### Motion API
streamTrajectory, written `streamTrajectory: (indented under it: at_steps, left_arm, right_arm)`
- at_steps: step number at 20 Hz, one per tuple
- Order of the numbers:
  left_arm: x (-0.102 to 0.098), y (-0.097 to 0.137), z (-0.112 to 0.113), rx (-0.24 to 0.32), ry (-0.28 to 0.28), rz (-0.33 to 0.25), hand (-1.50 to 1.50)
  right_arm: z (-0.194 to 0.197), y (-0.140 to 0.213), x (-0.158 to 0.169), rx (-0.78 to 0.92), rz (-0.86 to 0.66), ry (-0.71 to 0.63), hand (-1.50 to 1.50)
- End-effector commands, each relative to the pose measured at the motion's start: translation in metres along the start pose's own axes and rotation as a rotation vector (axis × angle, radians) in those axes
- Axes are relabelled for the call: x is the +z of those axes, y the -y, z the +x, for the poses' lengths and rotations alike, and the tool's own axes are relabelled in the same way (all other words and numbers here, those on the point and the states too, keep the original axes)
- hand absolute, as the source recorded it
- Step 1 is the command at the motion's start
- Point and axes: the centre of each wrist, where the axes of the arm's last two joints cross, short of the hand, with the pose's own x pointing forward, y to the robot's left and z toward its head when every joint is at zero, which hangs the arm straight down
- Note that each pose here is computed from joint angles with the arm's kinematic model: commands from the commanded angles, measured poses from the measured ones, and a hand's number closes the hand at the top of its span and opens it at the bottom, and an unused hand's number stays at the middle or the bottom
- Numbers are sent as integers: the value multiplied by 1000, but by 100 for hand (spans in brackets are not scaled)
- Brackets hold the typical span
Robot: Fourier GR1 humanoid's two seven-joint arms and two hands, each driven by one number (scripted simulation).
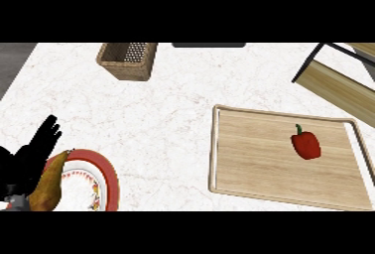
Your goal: Pick the tomato from the tray and place it in the tiered shelf
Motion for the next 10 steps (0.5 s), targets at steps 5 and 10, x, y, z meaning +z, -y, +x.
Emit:
streamTrajectory:
  at_steps: [5,10]
  left_arm:
    - [-5,-3,2,-6,7,7,0]
    - [3,0,2,-7,-2,-7,0]
  right_arm:
    - [21,43,-28,222,-138,-89,150]
    - [33,64,-59,221,-138,-140,150]
